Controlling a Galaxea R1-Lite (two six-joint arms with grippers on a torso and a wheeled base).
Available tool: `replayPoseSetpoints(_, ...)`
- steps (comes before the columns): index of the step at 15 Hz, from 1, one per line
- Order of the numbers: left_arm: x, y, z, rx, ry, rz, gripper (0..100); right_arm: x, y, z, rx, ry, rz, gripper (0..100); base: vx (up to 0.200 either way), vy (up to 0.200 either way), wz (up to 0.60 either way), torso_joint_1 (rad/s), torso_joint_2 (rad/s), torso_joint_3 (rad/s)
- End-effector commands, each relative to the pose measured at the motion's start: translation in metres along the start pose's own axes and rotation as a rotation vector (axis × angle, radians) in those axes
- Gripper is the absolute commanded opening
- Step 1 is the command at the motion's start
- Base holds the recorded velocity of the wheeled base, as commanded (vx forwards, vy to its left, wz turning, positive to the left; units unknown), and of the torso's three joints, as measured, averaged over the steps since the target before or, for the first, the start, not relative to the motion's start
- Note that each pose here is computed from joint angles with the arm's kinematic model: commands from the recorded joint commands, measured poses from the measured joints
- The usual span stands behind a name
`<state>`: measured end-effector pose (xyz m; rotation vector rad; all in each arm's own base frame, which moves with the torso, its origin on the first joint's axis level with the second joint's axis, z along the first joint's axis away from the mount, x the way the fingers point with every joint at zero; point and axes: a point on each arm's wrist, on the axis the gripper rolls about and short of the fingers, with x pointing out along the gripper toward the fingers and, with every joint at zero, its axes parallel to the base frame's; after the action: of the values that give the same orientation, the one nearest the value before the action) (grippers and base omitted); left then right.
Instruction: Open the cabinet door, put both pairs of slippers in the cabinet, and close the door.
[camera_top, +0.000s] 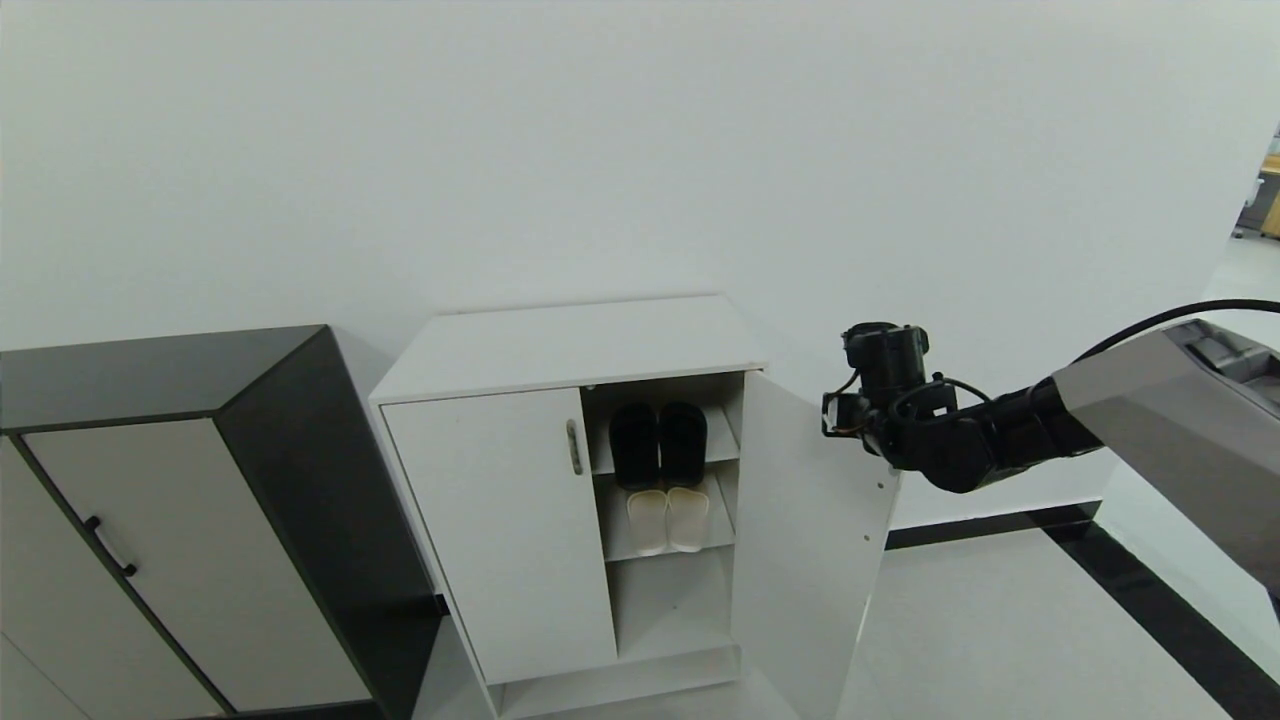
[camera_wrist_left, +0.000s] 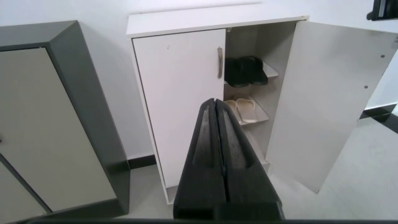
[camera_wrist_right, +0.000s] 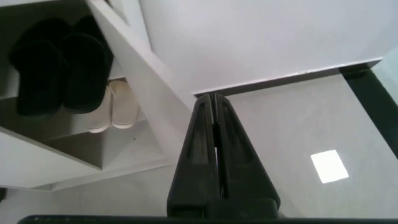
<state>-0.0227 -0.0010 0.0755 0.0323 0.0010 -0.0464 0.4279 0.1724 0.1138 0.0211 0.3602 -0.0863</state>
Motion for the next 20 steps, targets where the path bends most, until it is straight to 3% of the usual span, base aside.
replayPoseSetpoints(1, 0.000, 0.000, 0.000, 0.000, 0.000, 0.000, 0, 0.007, -0.003, -0.007, -0.004, 0.016, -0.010, 0, 0.000, 0.000, 0.00, 0.000, 0.00, 0.000)
replayPoseSetpoints(7, 0.000, 0.000, 0.000, 0.000, 0.000, 0.000, 0, 0.009, -0.006, -0.010, -0.007, 0.027, -0.019, 0, 0.000, 0.000, 0.00, 0.000, 0.00, 0.000)
replayPoseSetpoints(11, 0.000, 0.000, 0.000, 0.000, 0.000, 0.000, 0, -0.009, 0.007, -0.019, -0.039, 0.055, 0.019, 0, 0.000, 0.000, 0.00, 0.000, 0.00, 0.000)
replayPoseSetpoints(16, 0.000, 0.000, 0.000, 0.000, -0.002, -0.001, 0, -0.088, 0.052, -0.023, -0.059, 0.070, 0.225, 0, 0.000, 0.000, 0.00, 0.000, 0.00, 0.000)
replayPoseSetpoints(20, 0.000, 0.000, 0.000, 0.000, 0.000, -0.001, 0, -0.114, 0.052, -0.023, -0.059, 0.034, 0.321, 0, 0.000, 0.000, 0.00, 0.000, 0.00, 0.000)
